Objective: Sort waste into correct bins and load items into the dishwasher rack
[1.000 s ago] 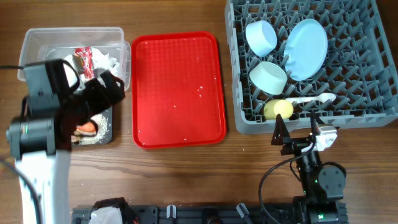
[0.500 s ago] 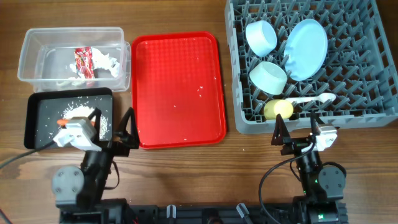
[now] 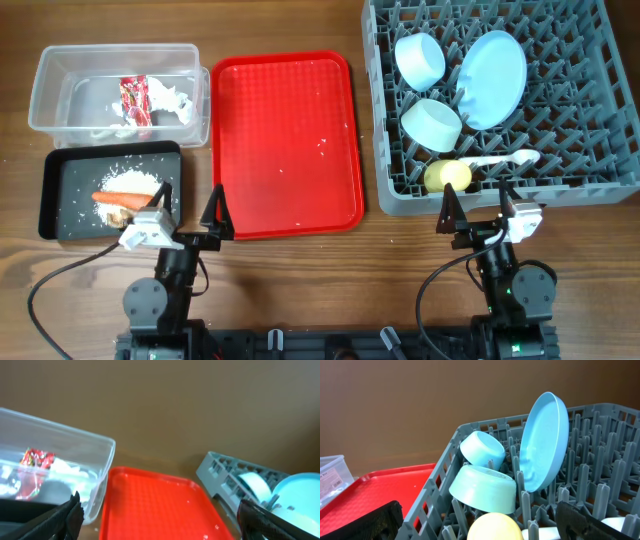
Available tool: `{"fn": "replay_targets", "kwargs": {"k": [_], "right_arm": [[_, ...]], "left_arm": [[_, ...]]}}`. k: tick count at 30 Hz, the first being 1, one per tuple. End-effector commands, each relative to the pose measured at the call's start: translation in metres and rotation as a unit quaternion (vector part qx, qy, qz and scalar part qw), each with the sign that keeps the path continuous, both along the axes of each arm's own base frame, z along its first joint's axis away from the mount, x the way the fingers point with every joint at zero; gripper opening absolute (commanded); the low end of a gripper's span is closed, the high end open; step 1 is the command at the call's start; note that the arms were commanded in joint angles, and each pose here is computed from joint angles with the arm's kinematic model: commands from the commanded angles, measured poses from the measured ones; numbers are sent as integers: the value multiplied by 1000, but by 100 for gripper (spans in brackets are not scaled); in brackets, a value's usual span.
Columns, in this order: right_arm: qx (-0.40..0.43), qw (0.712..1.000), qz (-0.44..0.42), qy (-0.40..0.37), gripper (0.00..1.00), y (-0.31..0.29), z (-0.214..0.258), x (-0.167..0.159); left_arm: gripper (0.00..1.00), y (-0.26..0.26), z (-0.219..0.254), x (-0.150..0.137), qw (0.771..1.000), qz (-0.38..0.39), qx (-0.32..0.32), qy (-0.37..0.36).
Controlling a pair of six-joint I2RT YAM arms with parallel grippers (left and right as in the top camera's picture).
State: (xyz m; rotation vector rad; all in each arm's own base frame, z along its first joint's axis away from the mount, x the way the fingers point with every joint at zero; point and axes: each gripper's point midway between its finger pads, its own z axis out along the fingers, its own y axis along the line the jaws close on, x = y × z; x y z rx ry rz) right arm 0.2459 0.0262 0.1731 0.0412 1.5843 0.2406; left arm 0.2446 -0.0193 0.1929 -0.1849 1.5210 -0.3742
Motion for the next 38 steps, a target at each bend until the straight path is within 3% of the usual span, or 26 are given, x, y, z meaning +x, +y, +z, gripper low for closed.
{"fn": "replay_targets", "kwargs": {"k": [1, 4, 38], "right_arm": [[6, 1000, 9, -3, 100, 3, 2, -1], [6, 1000, 9, -3, 100, 3, 2, -1], [6, 1000, 9, 1, 100, 3, 0, 0]], "left_arm": [[100, 2, -9, 1, 1000, 8, 26, 5], [100, -1, -35, 0, 998, -1, 27, 57], [100, -1, -35, 1, 998, -1, 27, 56]]}}
